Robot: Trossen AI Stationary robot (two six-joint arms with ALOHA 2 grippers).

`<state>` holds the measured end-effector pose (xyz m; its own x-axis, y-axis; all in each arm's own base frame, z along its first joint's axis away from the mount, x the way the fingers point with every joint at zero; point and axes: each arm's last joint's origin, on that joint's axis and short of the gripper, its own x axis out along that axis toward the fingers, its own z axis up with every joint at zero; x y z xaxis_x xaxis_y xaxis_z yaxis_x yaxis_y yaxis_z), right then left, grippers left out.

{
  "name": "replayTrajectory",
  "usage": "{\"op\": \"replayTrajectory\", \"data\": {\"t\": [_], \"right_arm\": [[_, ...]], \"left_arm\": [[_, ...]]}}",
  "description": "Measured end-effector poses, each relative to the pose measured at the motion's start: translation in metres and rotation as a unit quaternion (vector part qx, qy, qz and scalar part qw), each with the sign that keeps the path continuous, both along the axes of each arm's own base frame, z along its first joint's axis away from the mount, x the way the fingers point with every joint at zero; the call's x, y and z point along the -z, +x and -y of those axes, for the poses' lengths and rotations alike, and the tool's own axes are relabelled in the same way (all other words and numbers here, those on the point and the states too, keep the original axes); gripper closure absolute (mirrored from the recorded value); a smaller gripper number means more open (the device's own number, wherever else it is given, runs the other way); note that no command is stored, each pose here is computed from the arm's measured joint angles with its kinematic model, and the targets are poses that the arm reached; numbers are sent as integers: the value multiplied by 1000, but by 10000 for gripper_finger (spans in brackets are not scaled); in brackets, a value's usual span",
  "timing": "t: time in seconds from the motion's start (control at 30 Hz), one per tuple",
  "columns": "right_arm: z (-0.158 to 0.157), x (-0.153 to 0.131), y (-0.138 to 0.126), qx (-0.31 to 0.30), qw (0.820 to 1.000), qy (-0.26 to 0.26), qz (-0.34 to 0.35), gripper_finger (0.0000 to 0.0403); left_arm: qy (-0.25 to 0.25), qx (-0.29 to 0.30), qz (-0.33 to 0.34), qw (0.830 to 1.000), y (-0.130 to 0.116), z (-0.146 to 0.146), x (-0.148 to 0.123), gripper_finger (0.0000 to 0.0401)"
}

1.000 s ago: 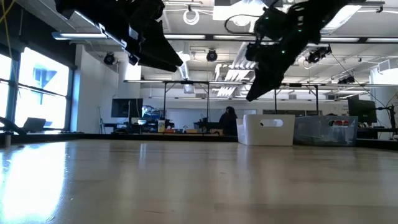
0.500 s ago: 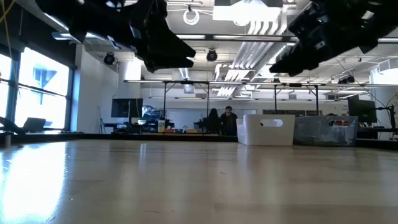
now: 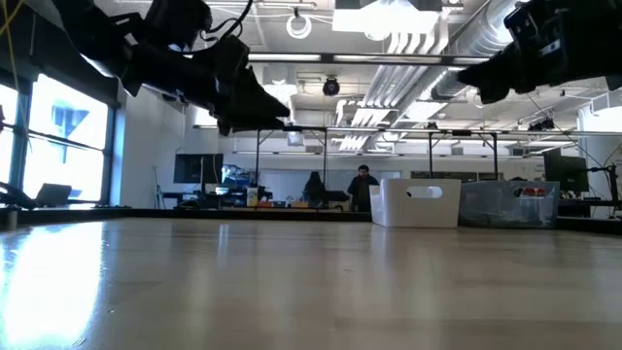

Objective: Pick & Place First Aid Supplies
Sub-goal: Return to Home Position

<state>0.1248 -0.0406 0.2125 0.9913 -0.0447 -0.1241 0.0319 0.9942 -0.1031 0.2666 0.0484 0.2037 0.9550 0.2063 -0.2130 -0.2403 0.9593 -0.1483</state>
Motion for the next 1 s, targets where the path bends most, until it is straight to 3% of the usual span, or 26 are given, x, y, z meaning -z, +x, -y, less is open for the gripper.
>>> {"op": "replayTrajectory", "data": {"t": [0.37, 0.57, 0.7, 0.9, 1.0], "right_arm": [[-5, -14, -10, 1, 989, 131, 65, 397], [-10, -15, -20, -23, 991, 116, 68, 401], [-16, -19, -31, -55, 989, 102, 89, 402], [-19, -15, -41, -38, 990, 62, 121, 402], [-18, -5, -38, -27, 986, 71, 150, 402]], "left_arm": [[48, -60, -17, 997, -11, -37, 1, 185], [34, -79, 0, 996, -15, -42, -1, 185], [23, -100, 25, 994, -32, -36, 3, 185], [41, -139, 69, 987, -59, -29, -2, 185], [38, -141, 74, 987, -68, -25, -3, 185]]}}
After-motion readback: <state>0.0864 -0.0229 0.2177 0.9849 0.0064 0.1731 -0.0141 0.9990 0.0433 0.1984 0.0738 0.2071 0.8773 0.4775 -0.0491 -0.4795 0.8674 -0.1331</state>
